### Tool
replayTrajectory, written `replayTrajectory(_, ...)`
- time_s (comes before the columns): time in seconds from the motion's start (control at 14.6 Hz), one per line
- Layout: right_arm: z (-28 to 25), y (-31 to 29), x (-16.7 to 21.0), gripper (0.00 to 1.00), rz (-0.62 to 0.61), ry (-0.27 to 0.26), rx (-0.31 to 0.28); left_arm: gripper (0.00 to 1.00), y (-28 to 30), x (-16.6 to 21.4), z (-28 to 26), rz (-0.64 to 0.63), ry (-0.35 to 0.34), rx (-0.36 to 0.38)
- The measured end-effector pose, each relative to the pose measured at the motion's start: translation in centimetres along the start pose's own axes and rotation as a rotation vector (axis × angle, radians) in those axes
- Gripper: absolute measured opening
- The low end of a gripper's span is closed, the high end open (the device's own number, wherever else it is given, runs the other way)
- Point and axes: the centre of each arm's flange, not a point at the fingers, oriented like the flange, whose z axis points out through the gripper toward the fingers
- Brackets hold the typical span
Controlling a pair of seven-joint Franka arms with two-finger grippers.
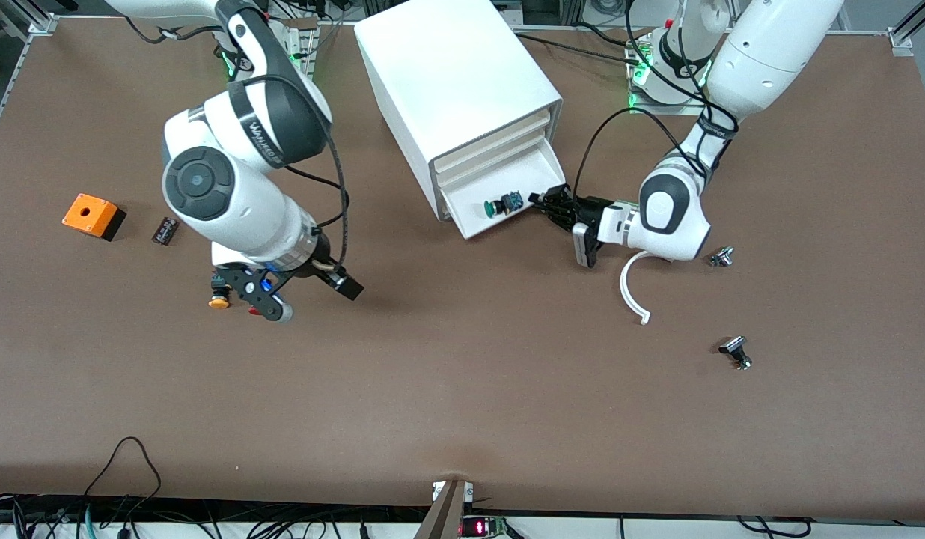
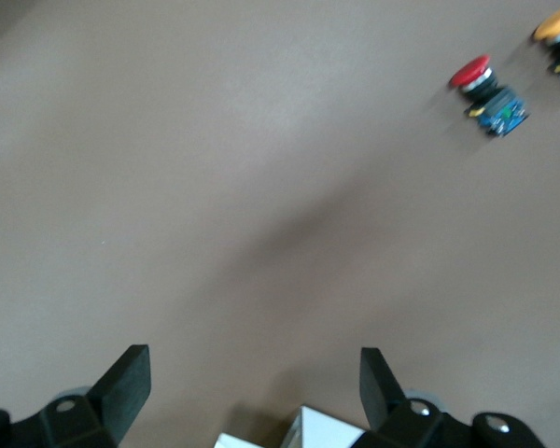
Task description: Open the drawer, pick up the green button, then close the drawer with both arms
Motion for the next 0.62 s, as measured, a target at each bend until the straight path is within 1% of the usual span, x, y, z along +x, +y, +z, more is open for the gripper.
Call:
replayTrajectory(0.21,1.0,-1.9,-2.5,1.00,0.046,0.002,0.014,0.14,-1.0,1.3,-1.9,0.007,0.032,0.020)
replayTrajectory(0.62,4.8,-6.2,-9.4,1.00,0.190,0.004,0.080,0.14,-2.4,2.6,-4.2,0.004,0.069,0.033)
